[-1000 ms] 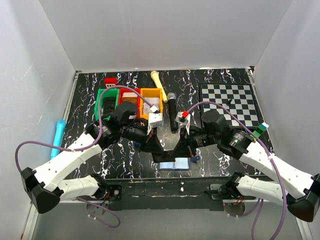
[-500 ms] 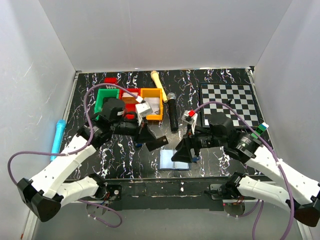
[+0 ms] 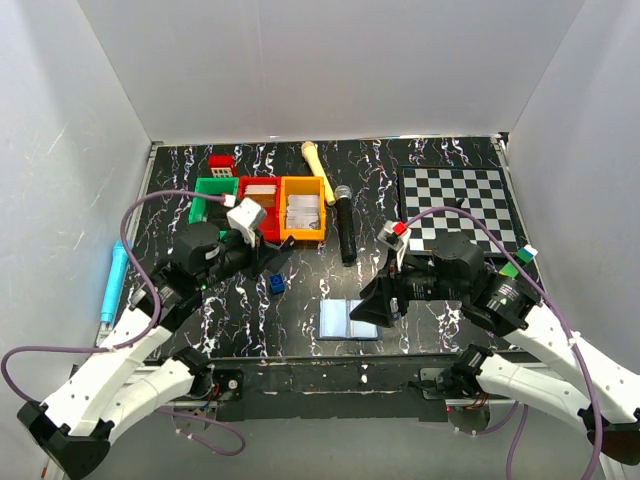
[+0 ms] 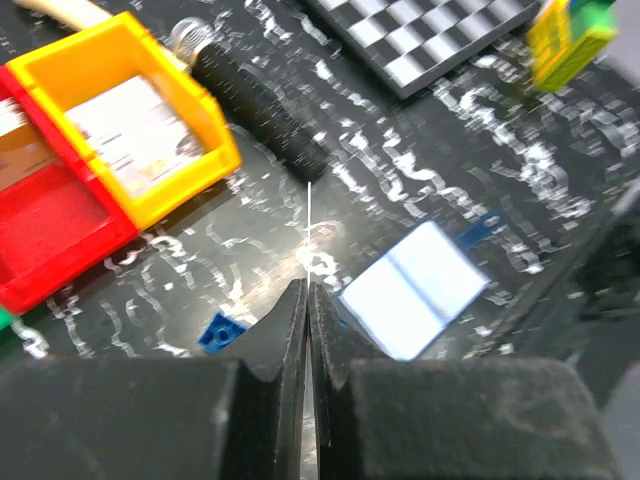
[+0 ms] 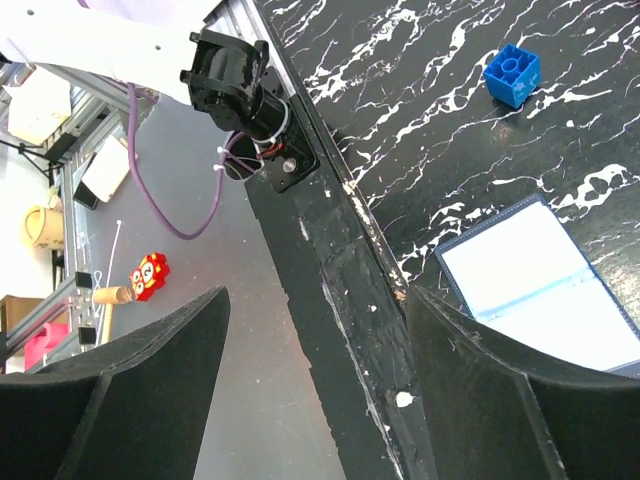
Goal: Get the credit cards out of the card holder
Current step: Move the storage box to the center of the board.
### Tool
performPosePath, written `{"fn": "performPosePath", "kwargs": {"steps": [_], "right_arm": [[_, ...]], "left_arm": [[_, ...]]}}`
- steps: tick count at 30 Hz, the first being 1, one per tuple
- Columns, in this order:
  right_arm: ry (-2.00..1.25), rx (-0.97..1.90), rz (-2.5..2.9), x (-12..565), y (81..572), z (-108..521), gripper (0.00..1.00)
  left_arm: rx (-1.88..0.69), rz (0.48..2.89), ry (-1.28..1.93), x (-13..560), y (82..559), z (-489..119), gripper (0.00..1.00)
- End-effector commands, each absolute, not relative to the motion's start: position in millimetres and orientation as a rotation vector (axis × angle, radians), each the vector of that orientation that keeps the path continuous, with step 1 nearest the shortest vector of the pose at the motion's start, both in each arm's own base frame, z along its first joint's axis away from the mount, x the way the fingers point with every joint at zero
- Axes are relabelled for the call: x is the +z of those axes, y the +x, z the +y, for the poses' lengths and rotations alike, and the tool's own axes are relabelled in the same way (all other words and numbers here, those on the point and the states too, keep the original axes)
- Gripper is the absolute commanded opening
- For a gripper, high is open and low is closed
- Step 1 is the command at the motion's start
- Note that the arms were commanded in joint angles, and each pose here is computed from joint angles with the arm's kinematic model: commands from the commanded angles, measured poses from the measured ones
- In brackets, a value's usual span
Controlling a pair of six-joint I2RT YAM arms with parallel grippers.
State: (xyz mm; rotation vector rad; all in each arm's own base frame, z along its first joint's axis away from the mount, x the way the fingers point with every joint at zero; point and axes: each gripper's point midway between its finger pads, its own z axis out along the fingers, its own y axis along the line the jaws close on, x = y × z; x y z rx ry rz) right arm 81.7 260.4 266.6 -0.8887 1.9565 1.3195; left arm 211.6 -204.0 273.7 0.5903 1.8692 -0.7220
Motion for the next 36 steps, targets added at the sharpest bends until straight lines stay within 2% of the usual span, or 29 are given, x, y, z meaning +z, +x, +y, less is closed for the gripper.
{"fn": "performPosePath", "kwargs": {"steps": [1,7,11,14,21,27,32,36], "right_arm": [[-0.878,1.322,1.962,263,83,261,0.78],[-0.928,1.310,2.012,248,80,261,0.76],[-0.943,1.354,2.017,246,72,260,0.75],[-0.930,1.391,2.007,244,66,258,0.75],[-0.899,1.377,2.012,233,63,251,0.74],[-0.912,1.379,2.008,232,60,247,0.74],[-0.894,1.365,2.001,228,60,244,0.74],[-0.853,1.370,1.987,222,64,246,0.74]], "left_arm": [[-0.422,1.673,0.779,263,230,-179,0.00],[-0.116,1.374,1.030,268,259,-162,0.00],[-0.060,1.498,1.172,244,302,-134,0.00],[0.092,1.511,1.226,241,331,-113,0.00],[0.336,1.507,1.140,238,390,-69,0.00],[0.373,1.426,1.150,244,425,-49,0.00],[0.186,1.522,1.173,225,423,-18,0.00],[0.135,1.443,0.931,254,419,-10,0.00]]}}
